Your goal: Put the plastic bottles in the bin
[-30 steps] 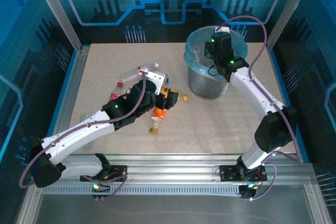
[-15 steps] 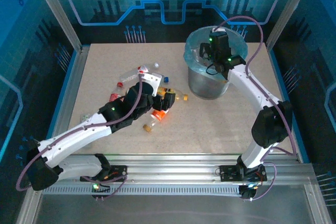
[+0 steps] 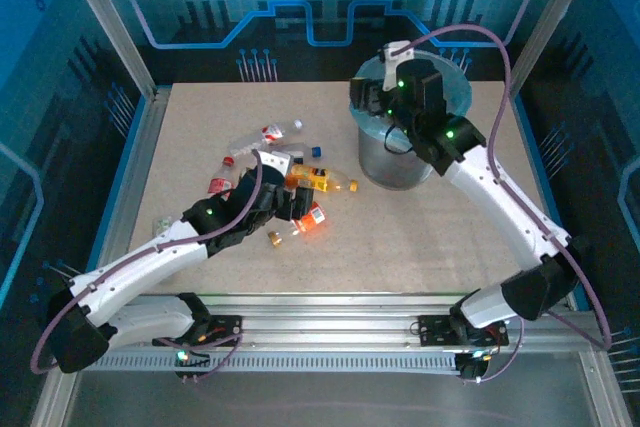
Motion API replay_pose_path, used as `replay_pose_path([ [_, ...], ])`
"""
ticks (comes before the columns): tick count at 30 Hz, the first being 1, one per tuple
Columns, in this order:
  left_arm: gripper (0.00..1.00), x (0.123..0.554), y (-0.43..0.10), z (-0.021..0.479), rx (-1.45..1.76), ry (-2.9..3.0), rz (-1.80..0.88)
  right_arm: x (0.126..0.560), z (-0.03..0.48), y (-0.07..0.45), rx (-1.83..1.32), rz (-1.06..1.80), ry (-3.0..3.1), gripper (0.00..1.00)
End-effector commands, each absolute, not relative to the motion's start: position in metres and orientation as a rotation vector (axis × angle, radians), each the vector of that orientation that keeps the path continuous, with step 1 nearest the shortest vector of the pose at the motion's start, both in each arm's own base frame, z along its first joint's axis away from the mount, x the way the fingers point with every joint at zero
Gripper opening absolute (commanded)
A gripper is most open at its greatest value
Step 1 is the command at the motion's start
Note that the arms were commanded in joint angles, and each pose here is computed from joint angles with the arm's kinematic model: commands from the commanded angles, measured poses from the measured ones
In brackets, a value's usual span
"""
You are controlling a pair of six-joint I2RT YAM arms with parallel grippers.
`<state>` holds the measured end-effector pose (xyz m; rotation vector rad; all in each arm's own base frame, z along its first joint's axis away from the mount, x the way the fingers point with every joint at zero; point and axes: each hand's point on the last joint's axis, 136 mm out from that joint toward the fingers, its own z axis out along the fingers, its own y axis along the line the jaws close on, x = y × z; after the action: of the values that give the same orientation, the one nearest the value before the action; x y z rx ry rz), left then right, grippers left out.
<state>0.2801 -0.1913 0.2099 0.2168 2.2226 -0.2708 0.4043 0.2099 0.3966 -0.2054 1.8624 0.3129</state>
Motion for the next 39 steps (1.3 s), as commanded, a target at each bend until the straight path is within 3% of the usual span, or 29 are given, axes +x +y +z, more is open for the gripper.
replay_pose_path([
  [1, 0.89, 0.266, -0.173, 0.189, 0.123, 2.307, -0.256, 0.385, 0.369, 0.245, -0.393, 0.341, 1.902, 0.73],
  [14, 0.87, 0.267, -0.018, 0.141, -0.617, 2.394, -0.238, 0.353, 0.277, 0.354, -0.702, 0.51, 2.119, 0.72],
  [24, 0.88, 0.299, -0.003, 0.094, -0.695, 2.549, -0.229, 0.349, 0.274, 0.354, -0.736, 0.482, 2.138, 0.72],
  [33, 0.87, 0.302, 0.008, 0.059, -0.705, 2.626, -0.108, 0.348, 0.274, 0.345, -0.74, 0.463, 2.136, 0.72],
  [39, 0.77, 0.304, 0.005, 0.049, -0.69, 2.659, -0.125, 0.347, 0.269, 0.345, -0.734, 0.472, 2.149, 0.72],
])
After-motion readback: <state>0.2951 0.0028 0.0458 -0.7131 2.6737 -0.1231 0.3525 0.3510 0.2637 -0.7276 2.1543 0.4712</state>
